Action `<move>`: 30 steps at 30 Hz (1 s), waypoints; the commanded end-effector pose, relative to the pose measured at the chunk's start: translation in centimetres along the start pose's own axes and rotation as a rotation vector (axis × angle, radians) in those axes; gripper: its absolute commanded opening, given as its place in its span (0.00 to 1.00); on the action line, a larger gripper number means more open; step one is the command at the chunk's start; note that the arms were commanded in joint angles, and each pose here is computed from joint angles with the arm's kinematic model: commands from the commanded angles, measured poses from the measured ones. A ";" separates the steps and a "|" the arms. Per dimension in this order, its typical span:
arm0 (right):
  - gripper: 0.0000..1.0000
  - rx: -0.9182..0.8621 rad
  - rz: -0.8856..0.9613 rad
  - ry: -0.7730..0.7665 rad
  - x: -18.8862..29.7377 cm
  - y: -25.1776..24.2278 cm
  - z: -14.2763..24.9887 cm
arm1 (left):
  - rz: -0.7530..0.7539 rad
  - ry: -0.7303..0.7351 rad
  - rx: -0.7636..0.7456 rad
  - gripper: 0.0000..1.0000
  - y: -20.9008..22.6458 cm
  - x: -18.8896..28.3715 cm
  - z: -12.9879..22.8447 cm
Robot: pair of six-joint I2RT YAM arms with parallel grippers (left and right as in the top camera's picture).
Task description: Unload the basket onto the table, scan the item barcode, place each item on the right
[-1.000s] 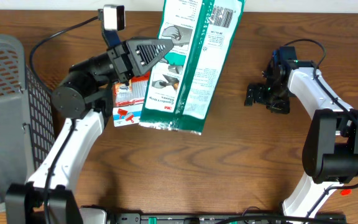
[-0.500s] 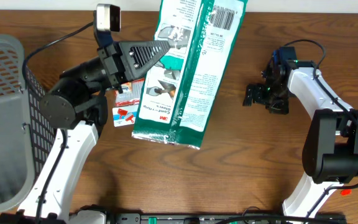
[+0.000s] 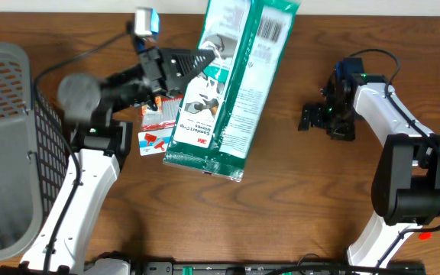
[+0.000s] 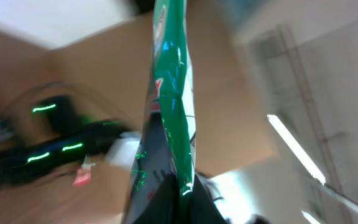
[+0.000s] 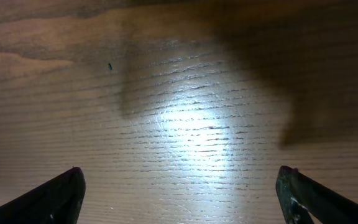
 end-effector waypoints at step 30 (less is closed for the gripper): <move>0.99 0.513 -1.315 0.301 5.3 8.1 6.2 | -0.399 -0.082 -0.380 0.07 5.2 1.0 0.5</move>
Point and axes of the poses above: each gripper's point midway between its finger pads, its own x axis back along the fingers, its own y axis along the line the jaws close on, z = x × y, the point moved 10 cm from there along x, back along the fingers, and after that the axes turned 12 degrees about -x, right-handed, at the moved point
